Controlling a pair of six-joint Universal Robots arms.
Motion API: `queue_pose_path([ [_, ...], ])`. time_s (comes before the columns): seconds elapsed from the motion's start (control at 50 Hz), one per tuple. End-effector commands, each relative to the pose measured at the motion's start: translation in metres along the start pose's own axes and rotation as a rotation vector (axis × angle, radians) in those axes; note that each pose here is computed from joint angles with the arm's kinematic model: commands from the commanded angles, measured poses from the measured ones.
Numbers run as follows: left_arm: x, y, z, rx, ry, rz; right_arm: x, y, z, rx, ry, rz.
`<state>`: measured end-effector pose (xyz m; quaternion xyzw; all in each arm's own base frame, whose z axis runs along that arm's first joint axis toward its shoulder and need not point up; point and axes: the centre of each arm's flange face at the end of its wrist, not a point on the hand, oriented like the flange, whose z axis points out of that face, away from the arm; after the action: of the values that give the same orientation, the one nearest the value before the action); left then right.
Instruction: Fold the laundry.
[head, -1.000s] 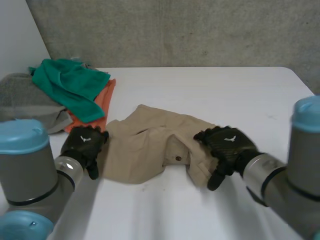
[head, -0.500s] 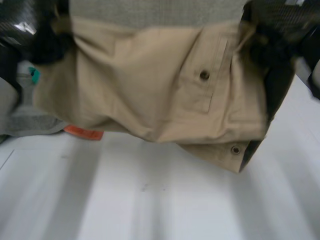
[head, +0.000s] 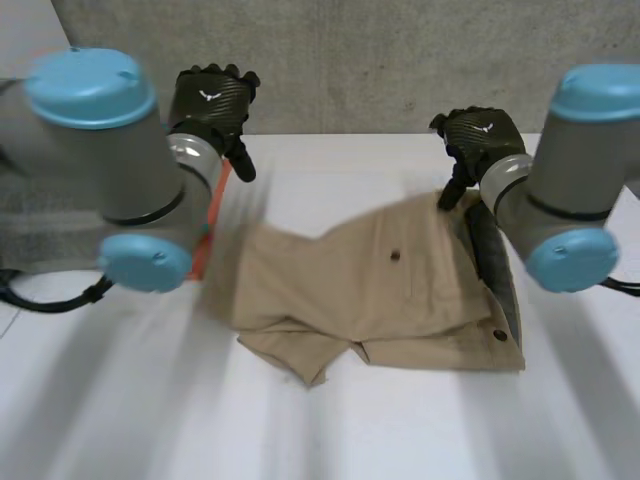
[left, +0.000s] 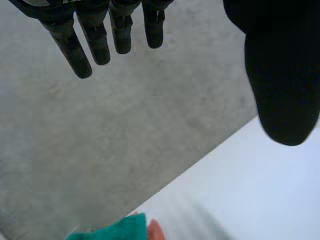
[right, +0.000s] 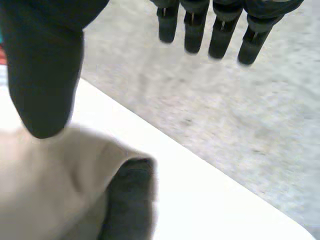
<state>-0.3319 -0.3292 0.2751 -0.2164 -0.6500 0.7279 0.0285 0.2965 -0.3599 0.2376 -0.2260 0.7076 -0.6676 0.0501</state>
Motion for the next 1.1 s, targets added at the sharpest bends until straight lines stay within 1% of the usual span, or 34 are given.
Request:
queue_pose_path([
  [0.02,-0.009,-0.013,0.005,0.002,-0.122,-0.026,0.014,-0.020,-0.009,0.067,0.115,-0.012],
  [0.06,-0.012,-0.020,-0.005,-0.002,-0.118,-0.025,0.014,-0.036,-0.031,0.077,0.068,-0.032],
  [0.12,-0.013,-0.027,-0.033,-0.026,-0.084,-0.013,0.016,-0.048,-0.052,0.081,0.011,-0.082],
  [0.14,-0.010,-0.026,-0.049,-0.047,-0.060,-0.005,0.014,-0.051,-0.064,0.076,-0.037,-0.120],
  [0.18,-0.005,-0.023,-0.066,-0.068,-0.028,0.005,0.011,-0.048,-0.074,0.051,-0.083,-0.164],
  [0.22,0.006,-0.020,-0.092,-0.093,0.035,0.018,0.016,-0.037,-0.086,-0.021,-0.122,-0.225],
  [0.28,0.019,-0.009,-0.118,-0.136,0.111,0.033,0.023,-0.019,-0.104,-0.146,-0.157,-0.298],
  [0.3,0.027,0.000,-0.134,-0.168,0.162,0.048,0.025,-0.015,-0.108,-0.175,-0.164,-0.315],
  [0.34,0.035,0.011,-0.149,-0.202,0.211,0.060,0.026,-0.007,-0.119,-0.232,-0.187,-0.346],
  [0.36,0.039,0.017,-0.156,-0.221,0.234,0.068,0.023,0.004,-0.129,-0.297,-0.226,-0.375],
  [0.38,0.046,0.029,-0.168,-0.257,0.278,0.082,0.021,0.010,-0.134,-0.321,-0.246,-0.391],
  [0.42,0.050,0.038,-0.178,-0.285,0.309,0.092,0.018,0.020,-0.142,-0.363,-0.276,-0.416],
  [0.46,0.055,0.049,-0.183,-0.298,0.326,0.100,0.014,0.030,-0.145,-0.350,-0.296,-0.434],
  [0.5,0.056,0.052,-0.181,-0.280,0.320,0.094,0.012,0.034,-0.144,-0.304,-0.298,-0.431],
  [0.52,0.057,0.054,-0.179,-0.269,0.316,0.090,0.009,0.038,-0.143,-0.249,-0.299,-0.425],
  [0.6,0.059,0.063,-0.164,-0.222,0.277,0.074,0.002,0.053,-0.143,-0.177,-0.304,-0.401],
  [0.68,0.047,0.073,-0.142,-0.205,0.211,0.069,-0.001,0.065,-0.143,-0.168,-0.292,-0.381],
  [0.74,0.046,0.085,-0.135,-0.232,0.203,0.087,-0.004,0.069,-0.144,-0.156,-0.295,-0.373],
  [0.82,0.043,0.102,-0.123,-0.270,0.192,0.127,-0.009,0.083,-0.133,-0.123,-0.280,-0.379],
  [0.94,0.040,0.124,-0.105,-0.304,0.175,0.183,-0.008,0.097,-0.118,-0.140,-0.259,-0.393],
  [1.04,0.042,0.126,-0.097,-0.291,0.168,0.182,-0.012,0.111,-0.111,-0.169,-0.273,-0.399],
  [1.1,0.039,0.126,-0.092,-0.282,0.152,0.178,-0.018,0.110,-0.105,-0.144,-0.283,-0.422],
])
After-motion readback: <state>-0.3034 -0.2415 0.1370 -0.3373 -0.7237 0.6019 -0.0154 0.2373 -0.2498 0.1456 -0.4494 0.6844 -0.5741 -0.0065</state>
